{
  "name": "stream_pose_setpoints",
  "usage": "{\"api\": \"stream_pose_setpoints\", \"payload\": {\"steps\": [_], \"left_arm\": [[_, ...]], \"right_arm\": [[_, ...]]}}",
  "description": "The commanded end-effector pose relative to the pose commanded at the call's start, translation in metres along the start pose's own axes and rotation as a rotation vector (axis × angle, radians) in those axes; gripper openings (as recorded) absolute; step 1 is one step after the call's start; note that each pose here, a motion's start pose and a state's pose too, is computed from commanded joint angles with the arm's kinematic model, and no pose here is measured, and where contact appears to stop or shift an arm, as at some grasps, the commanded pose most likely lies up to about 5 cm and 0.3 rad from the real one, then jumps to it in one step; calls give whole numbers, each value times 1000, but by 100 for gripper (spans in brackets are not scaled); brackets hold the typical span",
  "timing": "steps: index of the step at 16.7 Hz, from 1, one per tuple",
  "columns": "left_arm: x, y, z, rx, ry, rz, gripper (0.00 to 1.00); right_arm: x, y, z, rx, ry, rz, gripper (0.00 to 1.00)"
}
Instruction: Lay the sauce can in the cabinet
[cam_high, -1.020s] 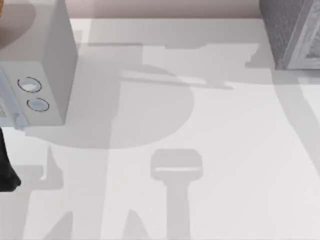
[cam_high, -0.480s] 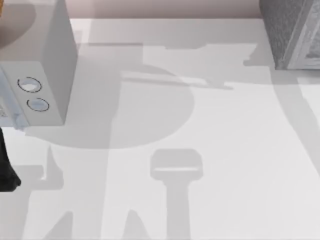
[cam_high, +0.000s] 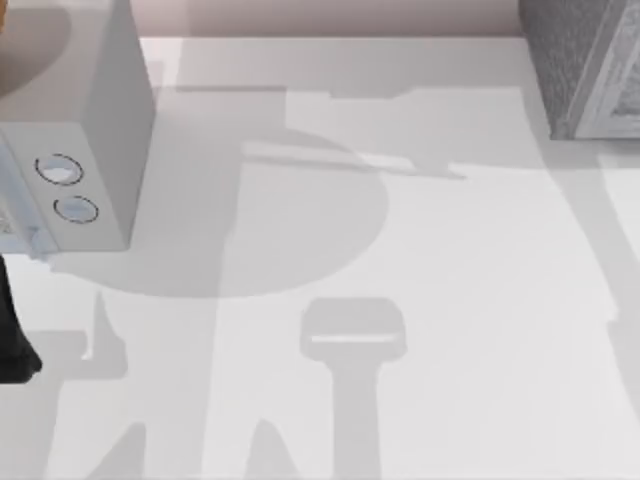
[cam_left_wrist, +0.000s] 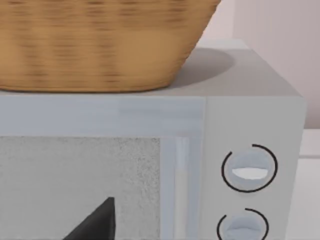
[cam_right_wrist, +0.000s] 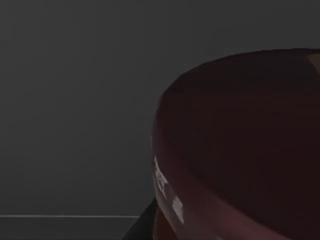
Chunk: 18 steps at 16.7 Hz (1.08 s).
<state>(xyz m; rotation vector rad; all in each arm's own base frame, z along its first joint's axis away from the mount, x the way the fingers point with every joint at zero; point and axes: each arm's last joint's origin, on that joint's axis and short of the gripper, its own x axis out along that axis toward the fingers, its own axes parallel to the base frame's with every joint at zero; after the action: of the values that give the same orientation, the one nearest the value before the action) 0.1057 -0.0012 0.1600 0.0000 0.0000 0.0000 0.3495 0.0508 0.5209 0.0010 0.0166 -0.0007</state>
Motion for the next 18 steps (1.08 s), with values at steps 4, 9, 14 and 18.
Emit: {"api": "stream_pose_setpoints", "payload": {"steps": [4,9,14,18], "left_arm": [[0,0,0,0,0,0,100],[0,0,0,0,0,0,100],[0,0,0,0,0,0,100],[0,0,0,0,0,0,100]], "right_arm": [[43,-4,-11,1,-1,2,0],[47,-6,-10,2,-15,3,0],[47,-6,-10,2,-15,3,38],[47,-6,-10,2,-15,3,68]]}}
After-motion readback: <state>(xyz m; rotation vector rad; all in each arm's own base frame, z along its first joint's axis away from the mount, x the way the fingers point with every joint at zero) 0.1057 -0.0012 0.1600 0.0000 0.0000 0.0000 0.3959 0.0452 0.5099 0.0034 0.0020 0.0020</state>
